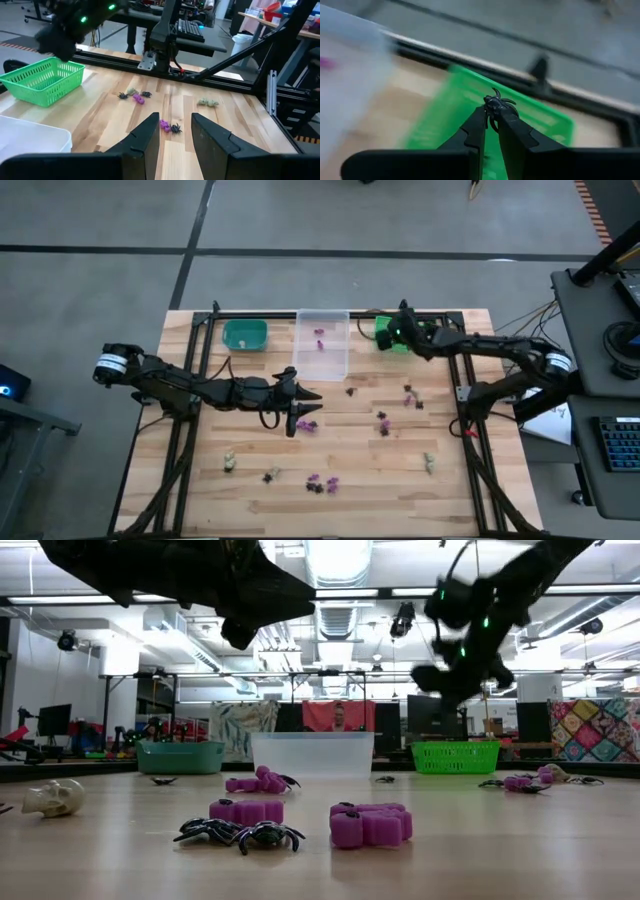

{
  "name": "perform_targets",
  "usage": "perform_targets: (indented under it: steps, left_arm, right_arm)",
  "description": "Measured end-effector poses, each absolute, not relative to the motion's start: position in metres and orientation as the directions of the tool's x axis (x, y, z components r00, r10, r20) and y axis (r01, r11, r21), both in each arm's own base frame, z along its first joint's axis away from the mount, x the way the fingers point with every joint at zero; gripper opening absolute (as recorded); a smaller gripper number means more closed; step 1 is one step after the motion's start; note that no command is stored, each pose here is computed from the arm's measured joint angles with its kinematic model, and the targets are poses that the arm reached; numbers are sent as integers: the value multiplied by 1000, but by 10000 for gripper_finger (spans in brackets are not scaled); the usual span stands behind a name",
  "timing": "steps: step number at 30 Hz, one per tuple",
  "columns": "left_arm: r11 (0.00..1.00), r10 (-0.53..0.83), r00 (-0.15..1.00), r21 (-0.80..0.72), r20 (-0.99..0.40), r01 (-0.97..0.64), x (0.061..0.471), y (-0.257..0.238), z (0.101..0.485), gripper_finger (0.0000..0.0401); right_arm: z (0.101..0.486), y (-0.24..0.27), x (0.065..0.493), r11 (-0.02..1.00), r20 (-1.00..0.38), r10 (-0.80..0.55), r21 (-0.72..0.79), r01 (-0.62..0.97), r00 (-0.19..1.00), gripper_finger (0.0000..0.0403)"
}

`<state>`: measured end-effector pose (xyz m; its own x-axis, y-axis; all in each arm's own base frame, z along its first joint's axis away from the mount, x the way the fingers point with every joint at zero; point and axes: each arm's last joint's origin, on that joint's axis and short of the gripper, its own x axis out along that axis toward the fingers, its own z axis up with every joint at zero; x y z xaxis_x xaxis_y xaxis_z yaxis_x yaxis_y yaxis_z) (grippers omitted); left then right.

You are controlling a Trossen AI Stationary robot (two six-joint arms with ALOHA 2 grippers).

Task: Sort Halloween decoration
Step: Put the black spider toy into the green bin

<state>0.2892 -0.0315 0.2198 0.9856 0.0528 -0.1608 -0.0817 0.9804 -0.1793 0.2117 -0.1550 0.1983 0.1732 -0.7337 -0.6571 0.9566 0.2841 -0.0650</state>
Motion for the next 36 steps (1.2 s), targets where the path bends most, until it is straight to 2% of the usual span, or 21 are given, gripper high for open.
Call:
perform_targets:
  steps: [5,17,22,25,29,33,36]
  left_arm:
    - [980,53,986,-183,-161,-82,289,-32,220,96]
    - [977,53,985,-195,-161,-84,289,-32,220,96]
    - [955,54,972,-273,-230,-118,287,-31,215,96]
    - [923,59,935,-338,-349,-184,283,-31,205,96]
    - [853,87,764,-348,-640,-389,274,-29,194,96]
    - [801,170,458,-149,-873,-581,258,-25,190,96]
    - [820,204,276,9,-939,-573,249,-24,189,96]
  right_arm:
    - [184,-172,210,305,-724,-656,5,952,214,49]
    - [193,-172,210,317,-690,-675,46,947,260,141]
    - [207,-157,215,454,-687,-579,175,874,439,161]
    - [216,-141,221,540,-668,-533,204,817,519,163]
    - [226,-116,231,630,-638,-486,219,745,598,158]
    - [230,-94,241,707,-606,-438,224,671,664,149]
    - [233,-82,247,755,-581,-408,219,618,704,142]
